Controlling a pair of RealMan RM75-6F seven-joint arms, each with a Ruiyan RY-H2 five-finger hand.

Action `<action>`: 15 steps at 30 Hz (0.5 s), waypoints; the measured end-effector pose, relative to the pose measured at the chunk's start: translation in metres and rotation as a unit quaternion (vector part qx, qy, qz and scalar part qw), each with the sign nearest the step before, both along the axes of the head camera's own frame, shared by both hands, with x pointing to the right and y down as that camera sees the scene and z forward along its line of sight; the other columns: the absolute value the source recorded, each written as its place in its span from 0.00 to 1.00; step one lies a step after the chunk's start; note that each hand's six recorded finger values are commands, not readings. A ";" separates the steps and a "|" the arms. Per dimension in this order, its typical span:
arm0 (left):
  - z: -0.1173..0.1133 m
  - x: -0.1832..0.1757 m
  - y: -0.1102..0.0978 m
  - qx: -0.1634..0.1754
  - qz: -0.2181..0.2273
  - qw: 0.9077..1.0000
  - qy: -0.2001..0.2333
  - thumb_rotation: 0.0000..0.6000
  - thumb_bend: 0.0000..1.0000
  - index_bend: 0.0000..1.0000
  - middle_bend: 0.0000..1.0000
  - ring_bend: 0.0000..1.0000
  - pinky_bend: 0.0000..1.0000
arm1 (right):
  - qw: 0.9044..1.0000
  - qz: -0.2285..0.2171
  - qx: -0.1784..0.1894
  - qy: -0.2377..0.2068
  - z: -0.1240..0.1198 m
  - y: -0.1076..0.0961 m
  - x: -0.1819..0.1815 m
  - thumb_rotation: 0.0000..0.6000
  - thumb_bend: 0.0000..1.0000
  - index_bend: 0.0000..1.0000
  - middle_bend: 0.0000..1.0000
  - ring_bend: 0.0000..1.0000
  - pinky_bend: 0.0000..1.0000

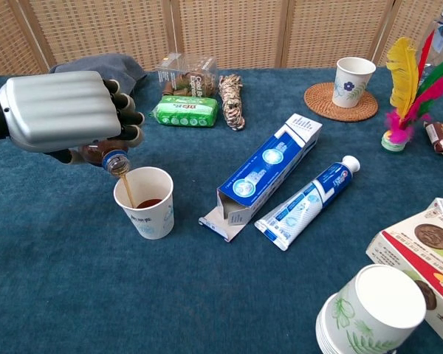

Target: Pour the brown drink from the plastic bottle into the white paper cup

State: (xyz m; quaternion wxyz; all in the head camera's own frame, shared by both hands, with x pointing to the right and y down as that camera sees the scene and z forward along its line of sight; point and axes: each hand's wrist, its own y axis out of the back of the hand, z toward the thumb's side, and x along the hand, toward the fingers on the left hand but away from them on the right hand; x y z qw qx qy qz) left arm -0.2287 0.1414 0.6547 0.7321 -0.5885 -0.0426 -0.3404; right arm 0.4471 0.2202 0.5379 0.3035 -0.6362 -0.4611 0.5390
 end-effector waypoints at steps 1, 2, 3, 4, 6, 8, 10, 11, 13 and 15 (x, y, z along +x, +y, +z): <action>0.000 0.000 0.000 -0.003 -0.005 1.000 0.004 1.00 0.41 0.43 0.36 0.32 0.43 | 1.000 0.000 0.000 0.000 0.000 0.000 0.000 1.00 0.00 0.00 0.00 0.00 0.00; 0.000 0.000 0.000 -0.005 -0.009 1.000 0.007 1.00 0.41 0.43 0.36 0.32 0.43 | 1.000 0.000 -0.001 0.000 0.000 0.000 0.000 1.00 0.00 0.00 0.00 0.00 0.00; 0.000 0.000 0.000 -0.009 -0.015 1.000 0.011 1.00 0.41 0.43 0.36 0.32 0.43 | 1.000 -0.001 -0.001 0.000 0.001 0.000 0.000 1.00 0.00 0.00 0.00 0.00 0.00; 0.000 0.000 0.000 -0.012 -0.019 1.000 0.014 1.00 0.41 0.43 0.36 0.32 0.43 | 1.000 -0.001 -0.001 0.000 0.001 0.000 0.000 1.00 0.00 0.00 0.00 0.00 0.00; 0.000 -0.001 0.000 -0.020 -0.029 0.999 0.021 1.00 0.41 0.43 0.36 0.32 0.43 | 1.000 -0.001 -0.002 0.001 0.001 0.000 -0.001 1.00 0.00 0.00 0.00 0.00 0.00; 0.000 -0.002 -0.001 -0.026 -0.039 0.998 0.029 1.00 0.41 0.43 0.36 0.32 0.43 | 1.000 -0.001 -0.003 0.001 0.002 0.000 -0.001 1.00 0.00 0.00 0.00 0.00 0.00; 0.000 -0.004 -0.001 -0.035 -0.053 0.997 0.040 1.00 0.41 0.42 0.36 0.32 0.43 | 1.000 -0.002 -0.004 0.002 0.002 0.001 -0.001 1.00 0.00 0.00 0.00 0.00 0.00; 0.000 -0.005 -0.002 -0.039 -0.061 0.996 0.045 1.00 0.41 0.42 0.36 0.32 0.43 | 1.000 -0.003 -0.005 0.002 0.003 0.001 -0.001 1.00 0.00 0.00 0.00 0.00 0.00; -0.001 -0.008 -0.004 -0.042 -0.074 0.995 0.055 1.00 0.41 0.42 0.36 0.32 0.43 | 1.000 -0.004 -0.006 0.003 0.004 0.001 -0.002 1.00 0.00 0.00 0.00 0.00 0.00; 0.000 -0.011 -0.005 -0.045 -0.085 0.993 0.062 1.00 0.41 0.42 0.36 0.32 0.43 | 1.000 -0.005 -0.008 0.003 0.005 0.001 -0.003 1.00 0.00 0.00 0.00 0.00 0.00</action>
